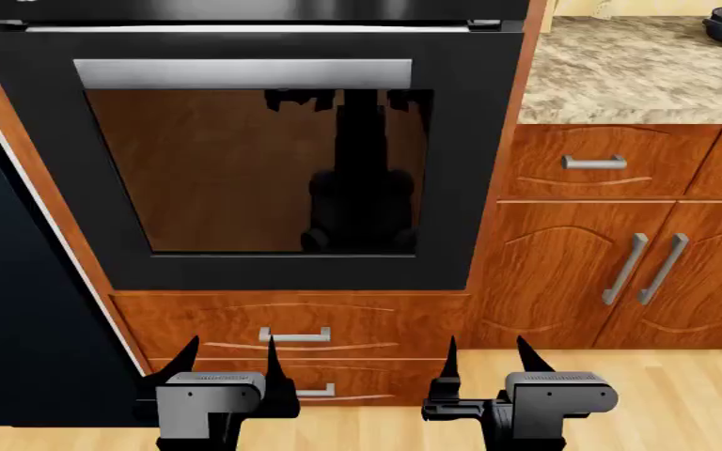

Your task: Open the microwave door

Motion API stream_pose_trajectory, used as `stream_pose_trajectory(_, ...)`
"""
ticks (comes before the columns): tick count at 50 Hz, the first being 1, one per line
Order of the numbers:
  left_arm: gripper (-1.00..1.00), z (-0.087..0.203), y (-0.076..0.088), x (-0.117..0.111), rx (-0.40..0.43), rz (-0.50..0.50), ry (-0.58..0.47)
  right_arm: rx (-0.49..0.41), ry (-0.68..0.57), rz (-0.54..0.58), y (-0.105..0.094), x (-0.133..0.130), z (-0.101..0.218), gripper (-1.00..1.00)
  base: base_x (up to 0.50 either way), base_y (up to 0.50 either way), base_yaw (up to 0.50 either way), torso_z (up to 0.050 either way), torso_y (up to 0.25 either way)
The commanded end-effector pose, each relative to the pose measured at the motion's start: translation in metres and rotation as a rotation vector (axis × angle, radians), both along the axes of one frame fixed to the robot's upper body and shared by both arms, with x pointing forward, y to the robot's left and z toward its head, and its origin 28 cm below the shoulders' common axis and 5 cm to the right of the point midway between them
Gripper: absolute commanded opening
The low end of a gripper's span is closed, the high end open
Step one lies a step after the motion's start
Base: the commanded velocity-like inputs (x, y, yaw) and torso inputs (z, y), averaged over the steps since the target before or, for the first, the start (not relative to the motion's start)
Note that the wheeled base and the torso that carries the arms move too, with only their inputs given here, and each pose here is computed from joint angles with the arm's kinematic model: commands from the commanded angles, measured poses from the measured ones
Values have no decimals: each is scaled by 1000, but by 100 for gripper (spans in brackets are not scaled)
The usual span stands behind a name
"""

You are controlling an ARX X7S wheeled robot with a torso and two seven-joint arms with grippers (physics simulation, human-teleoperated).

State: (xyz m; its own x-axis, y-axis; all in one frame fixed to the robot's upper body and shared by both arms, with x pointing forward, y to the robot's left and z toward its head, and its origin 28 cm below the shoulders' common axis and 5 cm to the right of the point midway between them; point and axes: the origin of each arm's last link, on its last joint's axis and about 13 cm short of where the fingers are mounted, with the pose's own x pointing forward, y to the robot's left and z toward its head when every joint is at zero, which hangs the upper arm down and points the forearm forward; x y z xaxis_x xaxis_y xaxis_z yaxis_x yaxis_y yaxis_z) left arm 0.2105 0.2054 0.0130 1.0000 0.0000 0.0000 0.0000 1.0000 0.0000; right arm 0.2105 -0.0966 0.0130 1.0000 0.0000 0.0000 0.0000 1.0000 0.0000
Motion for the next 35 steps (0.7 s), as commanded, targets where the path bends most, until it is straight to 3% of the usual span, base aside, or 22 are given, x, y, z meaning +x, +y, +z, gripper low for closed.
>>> stream_pose_trajectory(1, 100, 0, 1, 0, 20, 6, 5, 0, 0, -1, 0, 0, 0, 100, 0, 0, 0, 0, 0)
stream_pose_trajectory(11, 100, 0, 1, 0, 4, -13, 21, 3, 3, -5, 0, 0, 2, 100, 0, 0, 0, 2, 0)
stream_pose_trajectory(20, 100, 19, 5, 6, 37, 14, -61, 57, 10, -74, -5, 11, 18, 100, 0, 0, 0, 50, 0)
stream_pose_trajectory(25, 100, 57, 9, 20, 58, -11, -153, 67, -67, -87, -9, 26, 52, 100, 0, 0, 0, 50, 0)
stream_pose_trajectory(35, 100, 161, 22, 39, 64, -1, -408, 46, -343, -112, -15, 50, 151, 100, 0, 0, 0, 50, 0)
